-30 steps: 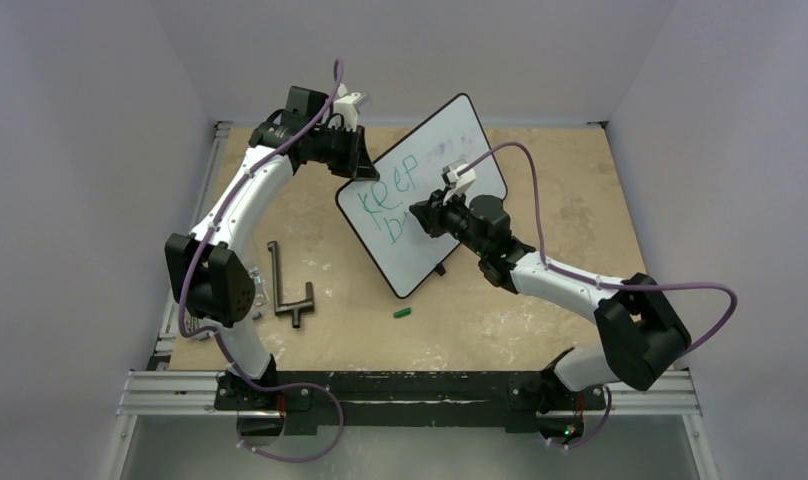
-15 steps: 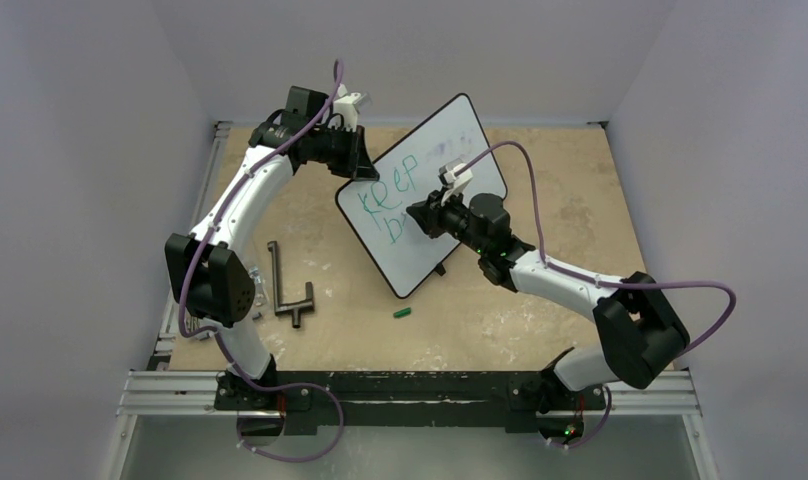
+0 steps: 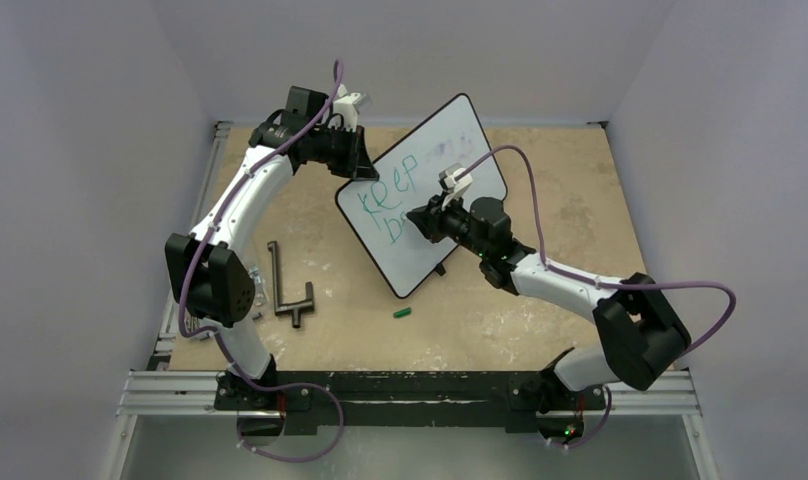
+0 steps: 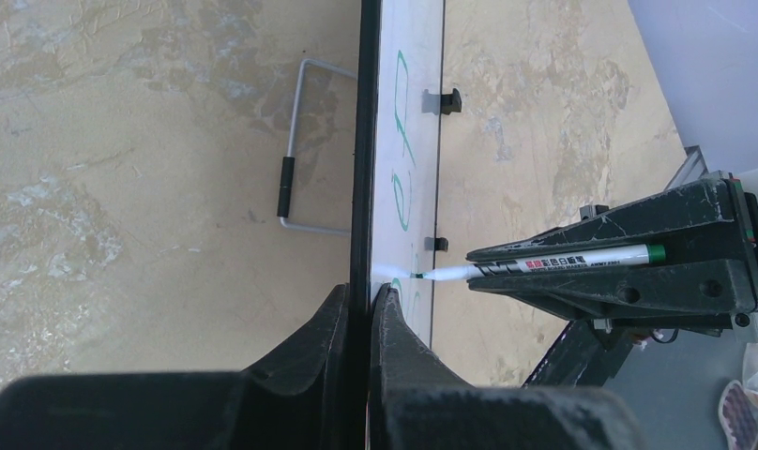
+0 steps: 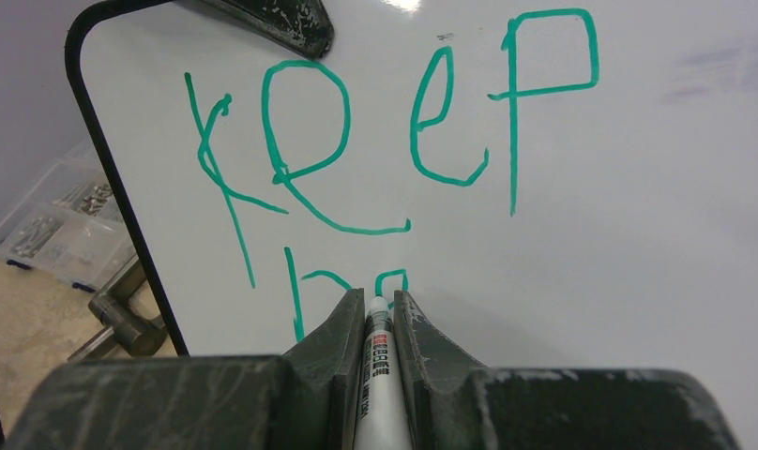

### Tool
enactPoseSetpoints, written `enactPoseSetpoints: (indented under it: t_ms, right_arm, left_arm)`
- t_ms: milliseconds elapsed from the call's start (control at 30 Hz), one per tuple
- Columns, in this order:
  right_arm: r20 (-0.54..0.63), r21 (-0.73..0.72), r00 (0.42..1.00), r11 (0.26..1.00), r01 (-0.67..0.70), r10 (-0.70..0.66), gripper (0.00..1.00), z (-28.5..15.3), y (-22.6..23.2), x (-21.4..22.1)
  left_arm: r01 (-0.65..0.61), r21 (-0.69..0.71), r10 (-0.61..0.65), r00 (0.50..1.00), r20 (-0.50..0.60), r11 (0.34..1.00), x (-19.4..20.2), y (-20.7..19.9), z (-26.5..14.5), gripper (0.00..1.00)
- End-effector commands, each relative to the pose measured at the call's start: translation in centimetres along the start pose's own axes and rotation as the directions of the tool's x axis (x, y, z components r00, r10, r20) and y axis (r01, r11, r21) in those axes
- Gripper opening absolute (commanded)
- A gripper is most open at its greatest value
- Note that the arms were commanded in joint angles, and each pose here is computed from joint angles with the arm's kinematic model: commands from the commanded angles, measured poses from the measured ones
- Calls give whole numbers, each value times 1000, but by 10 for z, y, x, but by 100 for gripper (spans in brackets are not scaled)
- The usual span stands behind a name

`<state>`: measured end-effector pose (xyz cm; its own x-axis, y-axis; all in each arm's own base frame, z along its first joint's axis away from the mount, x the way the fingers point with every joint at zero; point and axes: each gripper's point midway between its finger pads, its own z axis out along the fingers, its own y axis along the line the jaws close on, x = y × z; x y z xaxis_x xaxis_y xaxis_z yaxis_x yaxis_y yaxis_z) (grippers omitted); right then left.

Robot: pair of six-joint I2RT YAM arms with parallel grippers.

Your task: Write a sentence on the whiteboard

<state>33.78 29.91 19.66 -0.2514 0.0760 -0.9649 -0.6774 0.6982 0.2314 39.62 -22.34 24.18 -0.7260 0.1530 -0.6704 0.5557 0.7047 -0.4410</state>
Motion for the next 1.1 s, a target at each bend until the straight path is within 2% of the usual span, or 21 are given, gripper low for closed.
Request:
enactPoseSetpoints:
  t_ms: [0, 367, 633, 1067]
  right_arm:
    - [-29, -6, 1000, 1000, 2, -2, 0, -5, 1, 11]
    - [-53, 37, 998, 999, -14, 16, 0, -10, -6, 20]
    - [-43, 110, 999, 994, -6, 10, 0, -9, -18, 11]
    - [5, 136, 1000, 990, 22, -23, 0, -9, -20, -19]
  left_arm:
    - [-45, -260, 31, 998, -59, 965, 17, 51, -13, 0]
    - [-46, -263, 31, 998, -61, 964, 18, 52, -13, 0]
    - [-46, -260, 32, 998, -57, 965, 16, 51, -13, 0]
    - [-47, -270, 32, 998, -60, 962, 17, 52, -14, 0]
